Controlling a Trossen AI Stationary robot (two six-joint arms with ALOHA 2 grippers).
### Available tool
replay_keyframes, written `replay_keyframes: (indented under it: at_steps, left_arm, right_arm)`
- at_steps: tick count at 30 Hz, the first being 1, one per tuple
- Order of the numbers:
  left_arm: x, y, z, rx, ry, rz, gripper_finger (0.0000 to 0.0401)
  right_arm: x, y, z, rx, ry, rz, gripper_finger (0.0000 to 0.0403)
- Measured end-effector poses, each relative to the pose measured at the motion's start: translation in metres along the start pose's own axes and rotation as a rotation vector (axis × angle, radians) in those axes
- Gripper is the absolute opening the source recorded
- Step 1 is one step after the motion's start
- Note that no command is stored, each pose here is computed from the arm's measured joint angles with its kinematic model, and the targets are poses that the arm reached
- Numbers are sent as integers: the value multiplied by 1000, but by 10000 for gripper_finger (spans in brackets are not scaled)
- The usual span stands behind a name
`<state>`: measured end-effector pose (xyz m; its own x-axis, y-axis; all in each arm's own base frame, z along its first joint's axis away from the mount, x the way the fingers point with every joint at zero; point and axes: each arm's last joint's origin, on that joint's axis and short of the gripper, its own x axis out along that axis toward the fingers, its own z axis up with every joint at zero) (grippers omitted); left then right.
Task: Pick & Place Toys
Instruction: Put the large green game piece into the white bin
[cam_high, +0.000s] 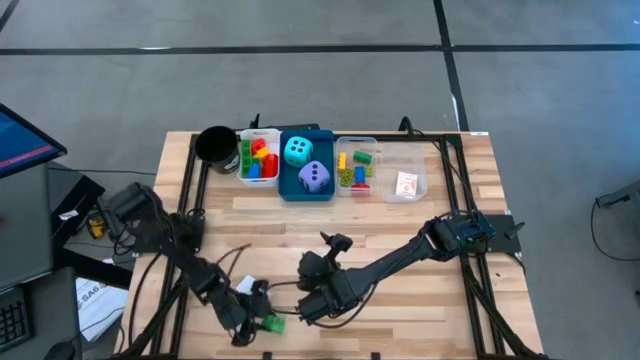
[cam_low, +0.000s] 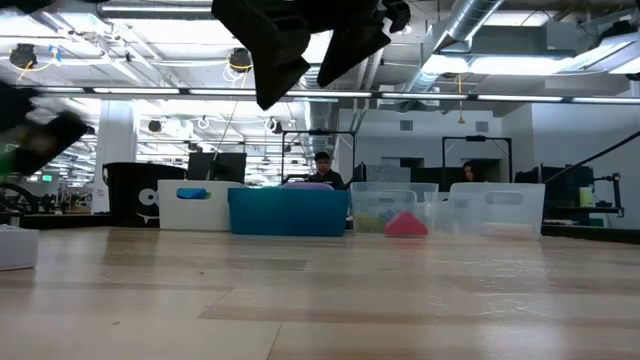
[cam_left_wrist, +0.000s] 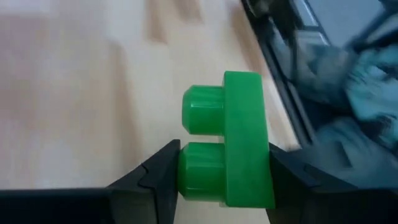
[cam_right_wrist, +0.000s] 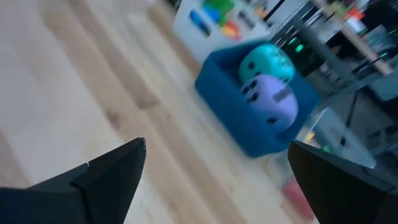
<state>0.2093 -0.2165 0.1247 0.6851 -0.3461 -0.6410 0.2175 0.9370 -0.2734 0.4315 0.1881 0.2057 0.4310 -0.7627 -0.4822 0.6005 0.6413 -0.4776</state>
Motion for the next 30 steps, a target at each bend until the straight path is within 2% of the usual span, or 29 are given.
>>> replay_keyframes:
  at_steps: [4, 8, 13, 17, 20, 27, 30]
  left_arm:
    - [-27, 14, 24, 38, -51, 107, 165]
    - [-69, 36, 45, 80, -90, 275, 165]
    - [-130, 74, 61, 84, -156, 563, 165]
    - [-173, 105, 68, 43, -262, 841, 165]
    - [-198, 125, 72, 5, -314, 993, 165]
    - [-227, 168, 80, -85, -312, 1255, 165]
    - [-230, 188, 85, -154, -318, 1269, 165]
  right_arm:
    - [-5, 0, 0, 20, -96, -60, 388]
    - [-12, 0, -1, 2, -162, -102, 388]
    - [-16, -3, -1, -23, -178, -117, 388]
    - [-13, -4, 1, -43, -193, -138, 388]
    - [-6, -7, 4, -46, -182, -152, 388]
    - [18, -9, 20, -37, -166, -159, 388]
    - [27, -6, 27, -55, -175, -159, 388]
